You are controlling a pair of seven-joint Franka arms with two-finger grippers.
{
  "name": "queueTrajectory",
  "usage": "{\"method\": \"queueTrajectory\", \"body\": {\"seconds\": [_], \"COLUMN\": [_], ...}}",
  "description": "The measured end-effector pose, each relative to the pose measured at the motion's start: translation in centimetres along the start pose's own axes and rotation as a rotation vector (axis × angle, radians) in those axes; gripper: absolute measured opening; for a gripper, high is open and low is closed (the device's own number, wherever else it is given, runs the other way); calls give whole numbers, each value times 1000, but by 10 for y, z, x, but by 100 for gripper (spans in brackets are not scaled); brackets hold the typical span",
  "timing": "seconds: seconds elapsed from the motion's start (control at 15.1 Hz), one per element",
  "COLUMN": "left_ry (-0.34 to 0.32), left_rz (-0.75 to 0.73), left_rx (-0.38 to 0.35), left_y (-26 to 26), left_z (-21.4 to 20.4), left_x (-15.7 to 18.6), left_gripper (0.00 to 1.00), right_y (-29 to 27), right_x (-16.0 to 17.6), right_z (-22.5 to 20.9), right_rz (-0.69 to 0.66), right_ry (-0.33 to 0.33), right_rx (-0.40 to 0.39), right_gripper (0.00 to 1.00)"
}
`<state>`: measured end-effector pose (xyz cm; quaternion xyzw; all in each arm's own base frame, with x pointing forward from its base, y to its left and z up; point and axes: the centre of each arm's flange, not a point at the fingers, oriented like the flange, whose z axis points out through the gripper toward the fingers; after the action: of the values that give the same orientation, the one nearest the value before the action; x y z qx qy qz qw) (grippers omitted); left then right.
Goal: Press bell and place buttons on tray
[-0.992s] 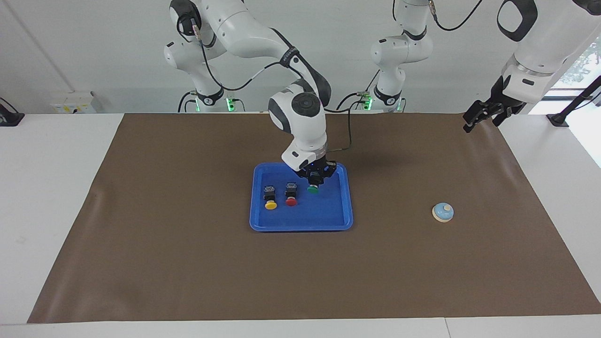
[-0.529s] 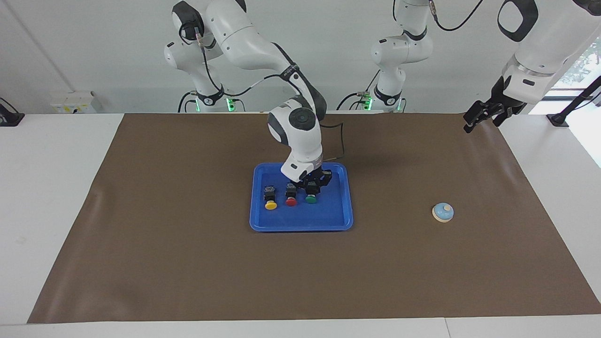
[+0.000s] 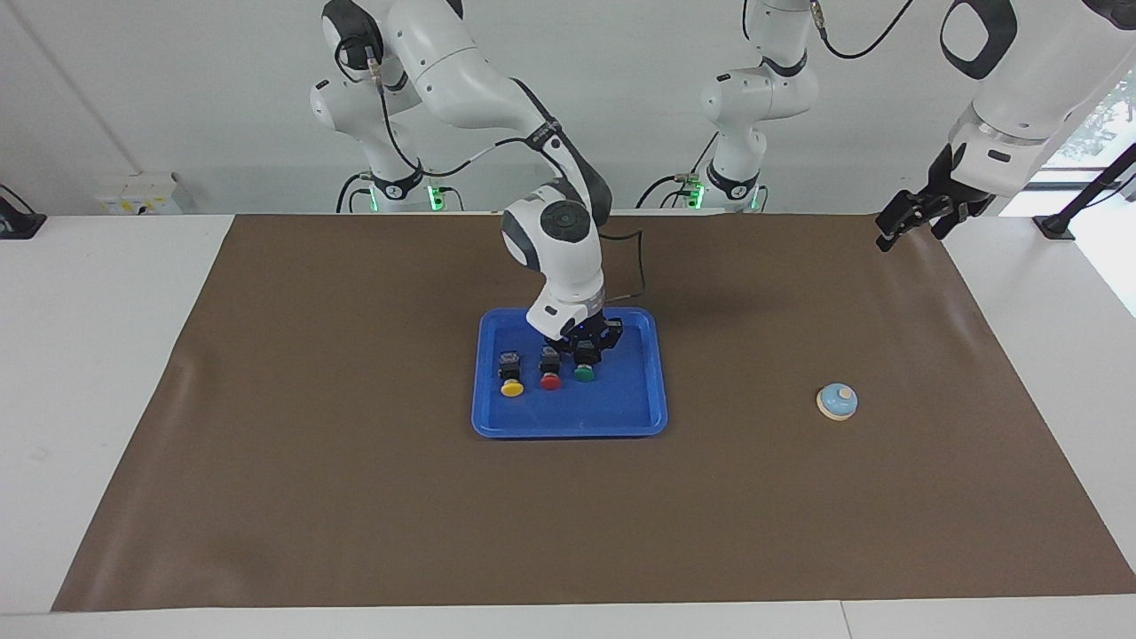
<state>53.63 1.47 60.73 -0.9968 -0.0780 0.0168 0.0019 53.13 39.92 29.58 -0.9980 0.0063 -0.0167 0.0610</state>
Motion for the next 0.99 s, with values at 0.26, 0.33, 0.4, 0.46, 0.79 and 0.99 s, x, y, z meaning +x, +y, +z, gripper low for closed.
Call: {"method": "queueTrajectory", "body": {"seconds": [0.26, 0.33, 0.4, 0.46, 0.79, 0.99], "left_ry": [0, 0, 0, 0, 0, 0], "left_rz": [0, 0, 0, 0, 0, 0], "left_rx": [0, 0, 0, 0, 0, 0], "left_y": [0, 0, 0, 0, 0, 0], "left_z": [0, 0, 0, 0, 0, 0], "left_x": [0, 0, 0, 0, 0, 0], "left_gripper": [100, 100, 100, 100, 100, 100], "right_y": [-4, -6, -6, -5, 34, 73], "right_x": [2, 4, 5, 7, 22, 29], "right_z": [-14, -23, -33, -43, -114, -170], "right_rz": [72, 84, 95, 102, 167, 216], "right_ry": [-35, -43, -45, -45, -52, -50], "right_rx": [-24, -30, -32, -33, -49, -54], "right_gripper": [100, 100, 100, 100, 100, 100]}}
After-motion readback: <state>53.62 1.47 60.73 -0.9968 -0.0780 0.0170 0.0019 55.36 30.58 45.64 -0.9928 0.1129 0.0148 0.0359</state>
